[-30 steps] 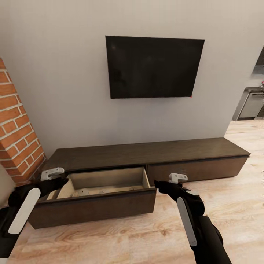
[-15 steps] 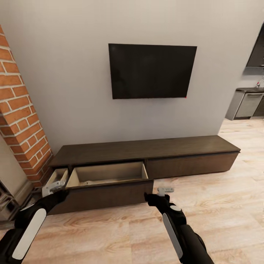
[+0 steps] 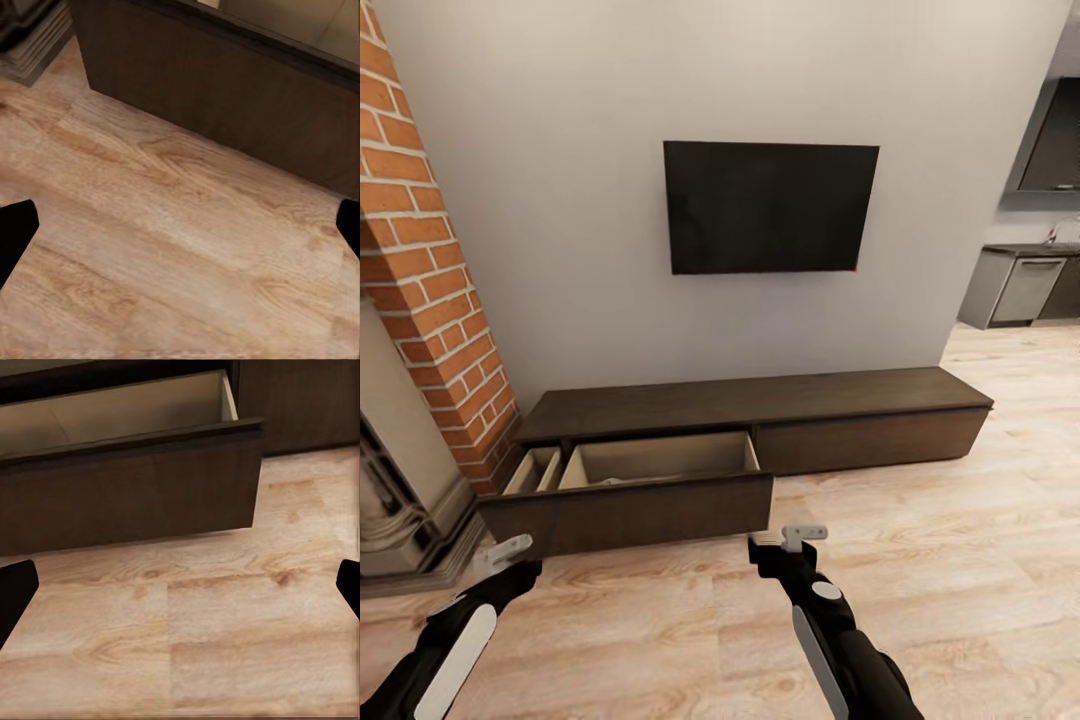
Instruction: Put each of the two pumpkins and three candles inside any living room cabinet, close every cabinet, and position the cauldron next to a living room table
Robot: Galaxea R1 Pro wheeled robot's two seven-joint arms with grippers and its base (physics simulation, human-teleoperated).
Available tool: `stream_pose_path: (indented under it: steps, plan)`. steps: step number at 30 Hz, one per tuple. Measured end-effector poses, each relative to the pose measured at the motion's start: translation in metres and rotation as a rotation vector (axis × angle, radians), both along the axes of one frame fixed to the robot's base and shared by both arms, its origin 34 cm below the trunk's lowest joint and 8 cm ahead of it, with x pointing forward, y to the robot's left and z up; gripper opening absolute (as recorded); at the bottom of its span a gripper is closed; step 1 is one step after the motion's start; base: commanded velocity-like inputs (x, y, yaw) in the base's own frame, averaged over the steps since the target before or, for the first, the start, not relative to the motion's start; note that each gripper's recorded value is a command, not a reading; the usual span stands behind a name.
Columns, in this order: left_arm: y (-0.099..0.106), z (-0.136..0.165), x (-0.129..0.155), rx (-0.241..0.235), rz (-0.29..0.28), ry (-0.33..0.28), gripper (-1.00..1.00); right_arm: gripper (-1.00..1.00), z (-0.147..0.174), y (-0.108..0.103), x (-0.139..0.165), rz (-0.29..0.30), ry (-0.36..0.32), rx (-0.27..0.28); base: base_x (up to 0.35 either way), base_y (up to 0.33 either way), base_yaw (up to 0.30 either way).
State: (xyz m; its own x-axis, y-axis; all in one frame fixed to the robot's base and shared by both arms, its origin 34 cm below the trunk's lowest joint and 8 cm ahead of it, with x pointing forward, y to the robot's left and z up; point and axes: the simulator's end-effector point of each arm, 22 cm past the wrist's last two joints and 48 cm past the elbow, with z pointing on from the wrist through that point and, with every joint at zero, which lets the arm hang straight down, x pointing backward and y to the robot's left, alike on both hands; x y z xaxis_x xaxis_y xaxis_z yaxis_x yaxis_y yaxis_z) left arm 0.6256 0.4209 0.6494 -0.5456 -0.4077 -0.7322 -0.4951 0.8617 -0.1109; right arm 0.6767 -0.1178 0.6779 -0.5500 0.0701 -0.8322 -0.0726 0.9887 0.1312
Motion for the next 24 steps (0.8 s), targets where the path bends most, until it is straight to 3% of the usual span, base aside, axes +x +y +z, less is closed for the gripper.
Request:
stream_pose_path:
  steps: [8,14,18,24]
  plan:
    - [-0.006,-0.035,-0.023,-0.010,0.030,0.071,1.00,1.00,0.004,0.003,-0.003,0.001,0.001,-0.005,-0.085,0.000,0.002]
    - [-0.016,-0.039,-0.024,-0.009,0.023,0.061,1.00,1.00,-0.009,0.001,-0.010,0.000,0.029,-0.017,-0.003,0.000,0.000]
    - [-0.014,-0.035,-0.019,0.021,0.041,-0.009,1.00,1.00,-0.031,0.000,-0.020,-0.001,0.044,-0.030,0.000,0.000,0.000]
    - [-0.040,-0.064,-0.033,0.102,-0.043,-0.023,1.00,1.00,-0.052,0.001,-0.030,0.001,0.044,-0.042,0.000,0.000,0.000]
